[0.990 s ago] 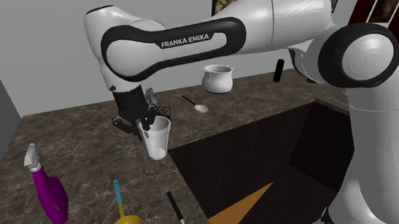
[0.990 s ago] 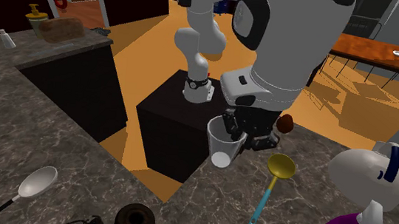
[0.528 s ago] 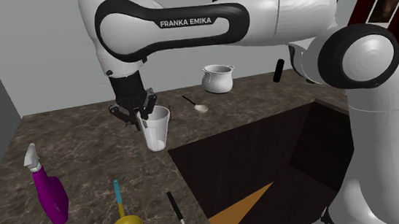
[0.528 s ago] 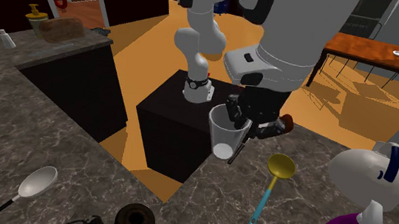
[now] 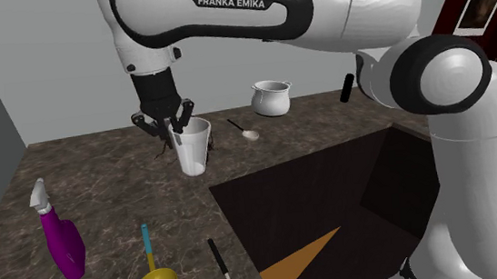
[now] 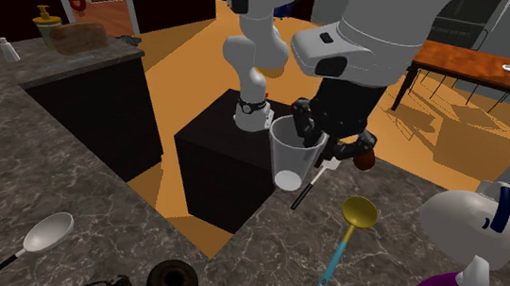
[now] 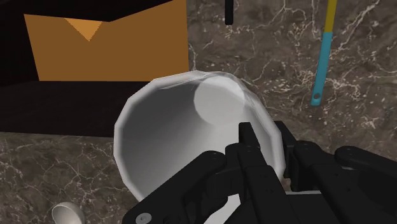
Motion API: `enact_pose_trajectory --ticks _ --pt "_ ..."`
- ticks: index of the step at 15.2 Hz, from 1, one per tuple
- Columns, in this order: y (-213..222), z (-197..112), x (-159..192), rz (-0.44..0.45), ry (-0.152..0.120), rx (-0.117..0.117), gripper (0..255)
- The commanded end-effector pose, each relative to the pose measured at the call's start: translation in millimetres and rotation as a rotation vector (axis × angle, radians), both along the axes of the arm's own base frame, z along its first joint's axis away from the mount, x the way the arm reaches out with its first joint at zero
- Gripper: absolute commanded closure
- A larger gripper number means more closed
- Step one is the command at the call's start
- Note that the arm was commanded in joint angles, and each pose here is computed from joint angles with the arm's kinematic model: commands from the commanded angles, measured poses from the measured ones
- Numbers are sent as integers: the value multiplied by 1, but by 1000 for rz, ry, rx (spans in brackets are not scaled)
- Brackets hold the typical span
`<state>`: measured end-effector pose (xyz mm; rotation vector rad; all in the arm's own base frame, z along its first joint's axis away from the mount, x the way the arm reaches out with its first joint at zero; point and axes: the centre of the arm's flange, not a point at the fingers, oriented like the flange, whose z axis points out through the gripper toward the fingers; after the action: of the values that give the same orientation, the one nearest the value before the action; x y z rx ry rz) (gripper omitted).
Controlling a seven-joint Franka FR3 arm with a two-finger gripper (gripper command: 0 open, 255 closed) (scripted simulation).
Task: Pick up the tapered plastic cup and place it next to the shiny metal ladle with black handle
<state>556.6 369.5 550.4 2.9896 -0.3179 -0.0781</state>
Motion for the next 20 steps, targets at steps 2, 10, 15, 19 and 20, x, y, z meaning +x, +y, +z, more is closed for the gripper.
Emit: enact_pose_trajectory --ticks 2,10,15,19,20 --pt "0 11 -1 0 0 0 255" --pt "-96 -9 38 0 0 0 255" --pt "-156 -21 62 0 0 0 255" --pt "-204 -31 81 0 0 0 255" --pt "-216 -34 86 0 0 0 255"
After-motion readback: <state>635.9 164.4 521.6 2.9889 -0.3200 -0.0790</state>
